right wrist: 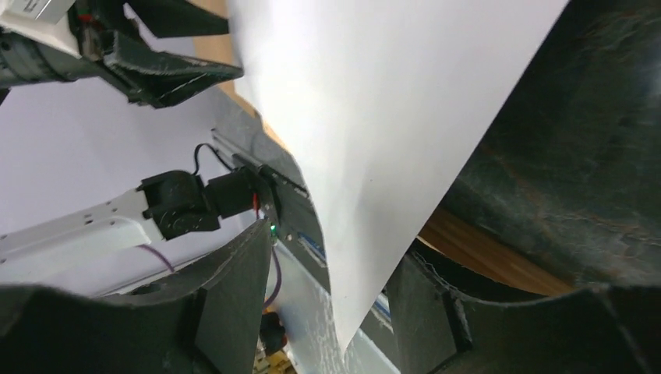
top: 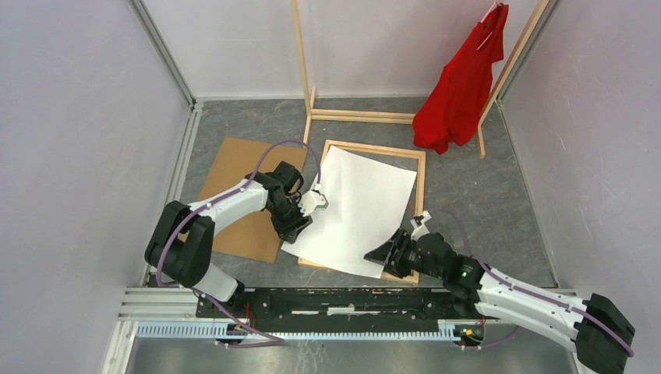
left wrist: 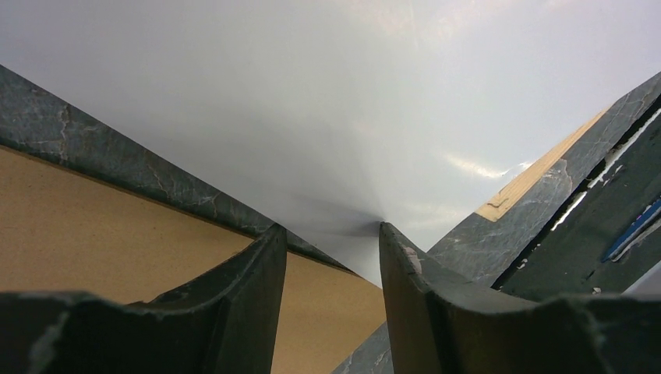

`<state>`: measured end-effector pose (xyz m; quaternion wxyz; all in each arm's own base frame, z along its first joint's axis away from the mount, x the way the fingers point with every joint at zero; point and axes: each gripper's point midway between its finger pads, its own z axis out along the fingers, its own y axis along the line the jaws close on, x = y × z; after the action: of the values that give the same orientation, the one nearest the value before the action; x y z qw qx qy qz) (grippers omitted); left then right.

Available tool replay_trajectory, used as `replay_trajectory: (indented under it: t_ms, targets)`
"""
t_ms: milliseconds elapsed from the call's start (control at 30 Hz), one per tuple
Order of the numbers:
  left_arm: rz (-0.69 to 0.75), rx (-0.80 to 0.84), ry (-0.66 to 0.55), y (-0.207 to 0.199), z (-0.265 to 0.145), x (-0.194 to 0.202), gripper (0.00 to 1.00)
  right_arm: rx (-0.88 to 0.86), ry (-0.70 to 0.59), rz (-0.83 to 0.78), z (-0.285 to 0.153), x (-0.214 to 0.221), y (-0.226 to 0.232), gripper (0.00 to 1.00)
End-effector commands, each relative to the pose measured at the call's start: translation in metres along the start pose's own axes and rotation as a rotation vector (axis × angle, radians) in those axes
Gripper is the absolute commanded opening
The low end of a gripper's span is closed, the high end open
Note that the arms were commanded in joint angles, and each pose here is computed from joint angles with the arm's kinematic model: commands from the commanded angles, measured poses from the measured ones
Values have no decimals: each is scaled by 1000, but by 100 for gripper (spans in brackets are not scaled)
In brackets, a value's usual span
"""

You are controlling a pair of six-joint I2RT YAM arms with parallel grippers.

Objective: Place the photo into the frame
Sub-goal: Move the photo to the photo frame, then adjust the photo frame item on the photo frame.

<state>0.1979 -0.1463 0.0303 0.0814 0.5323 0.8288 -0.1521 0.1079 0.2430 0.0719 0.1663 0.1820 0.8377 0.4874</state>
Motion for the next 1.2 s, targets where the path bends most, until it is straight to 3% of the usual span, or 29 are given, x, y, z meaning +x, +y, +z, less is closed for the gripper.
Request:
replay_trajectory:
  t_ms: [0,200,267,500,667,933,1167]
  targets:
    - [13,32,-25,-9,-5,-5,54,64,-104,-56,0,-21,3,56]
    - [29,1,-34,-4,-16,-11,58,283,-231,-220,-23,-51,-17,14]
    - [34,-23,-37,1,-23,-16,61,305,-254,-246,-29,-56,-15,8]
    - [38,-151,-66,31,-49,-37,66,390,-253,-322,-45,-62,-18,6]
    - [4,-189,-36,48,-45,-36,65,395,-268,-347,-49,-66,-14,7]
    - [-12,-185,-27,50,-36,-33,65,364,-277,-445,-45,-73,7,12]
    - [-13,-186,-24,49,-33,-29,65,345,-211,-531,-33,-67,20,14]
